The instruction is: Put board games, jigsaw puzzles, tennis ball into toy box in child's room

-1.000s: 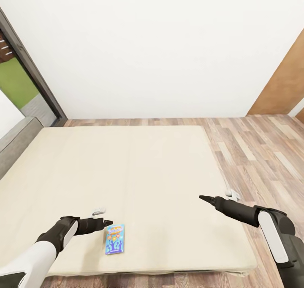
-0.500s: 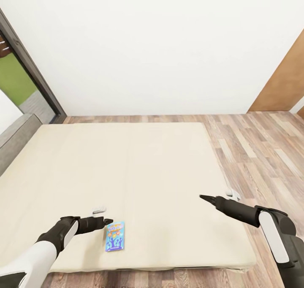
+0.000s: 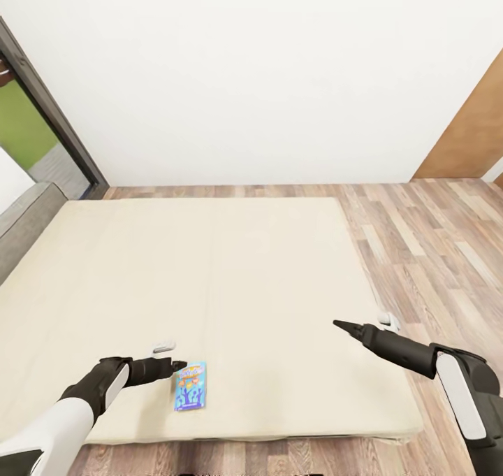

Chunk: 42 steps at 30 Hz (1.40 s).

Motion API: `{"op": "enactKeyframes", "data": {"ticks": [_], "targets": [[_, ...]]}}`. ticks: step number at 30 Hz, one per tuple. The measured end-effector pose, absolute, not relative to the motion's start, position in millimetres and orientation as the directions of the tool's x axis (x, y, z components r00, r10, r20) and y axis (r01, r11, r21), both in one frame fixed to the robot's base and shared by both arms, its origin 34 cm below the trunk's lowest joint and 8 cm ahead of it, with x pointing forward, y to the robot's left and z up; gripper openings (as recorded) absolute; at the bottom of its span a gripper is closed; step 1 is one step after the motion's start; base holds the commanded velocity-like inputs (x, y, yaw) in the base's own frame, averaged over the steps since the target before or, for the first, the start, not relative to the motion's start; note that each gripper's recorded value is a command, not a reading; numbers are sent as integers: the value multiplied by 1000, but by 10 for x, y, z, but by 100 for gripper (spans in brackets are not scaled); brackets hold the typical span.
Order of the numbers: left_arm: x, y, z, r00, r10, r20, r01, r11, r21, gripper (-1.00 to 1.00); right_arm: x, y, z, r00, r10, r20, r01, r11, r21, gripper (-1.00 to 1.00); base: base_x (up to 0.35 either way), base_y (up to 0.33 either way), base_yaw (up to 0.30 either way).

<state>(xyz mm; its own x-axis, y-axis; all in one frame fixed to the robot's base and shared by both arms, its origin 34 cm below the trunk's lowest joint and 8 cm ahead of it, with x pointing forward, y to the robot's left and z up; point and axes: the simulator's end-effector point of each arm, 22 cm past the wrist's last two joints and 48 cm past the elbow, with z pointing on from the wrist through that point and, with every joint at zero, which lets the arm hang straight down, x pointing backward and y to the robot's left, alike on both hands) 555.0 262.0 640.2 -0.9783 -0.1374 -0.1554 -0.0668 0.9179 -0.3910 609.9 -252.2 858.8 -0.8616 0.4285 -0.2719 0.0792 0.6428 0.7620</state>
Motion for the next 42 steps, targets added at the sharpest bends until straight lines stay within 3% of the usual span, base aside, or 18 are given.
{"op": "enactKeyframes", "data": {"ticks": [24,36,42], "targets": [[5349,2594,6258,-986,-155,-57,-119,907,-405,100,6053,-2569,8510,-862,447,-238,96,605,790,100,0,0,0],[5282,2596,6179,-987,-155,-39,-126,907,-401,100,5939,-2459,8643,-861,459,-221,47,504,863,100,0,0,0],[5268,2583,6164,-987,-155,-35,-128,907,-402,100,5928,-2520,8850,-826,489,-281,-39,448,893,100,0,0,0]]}}
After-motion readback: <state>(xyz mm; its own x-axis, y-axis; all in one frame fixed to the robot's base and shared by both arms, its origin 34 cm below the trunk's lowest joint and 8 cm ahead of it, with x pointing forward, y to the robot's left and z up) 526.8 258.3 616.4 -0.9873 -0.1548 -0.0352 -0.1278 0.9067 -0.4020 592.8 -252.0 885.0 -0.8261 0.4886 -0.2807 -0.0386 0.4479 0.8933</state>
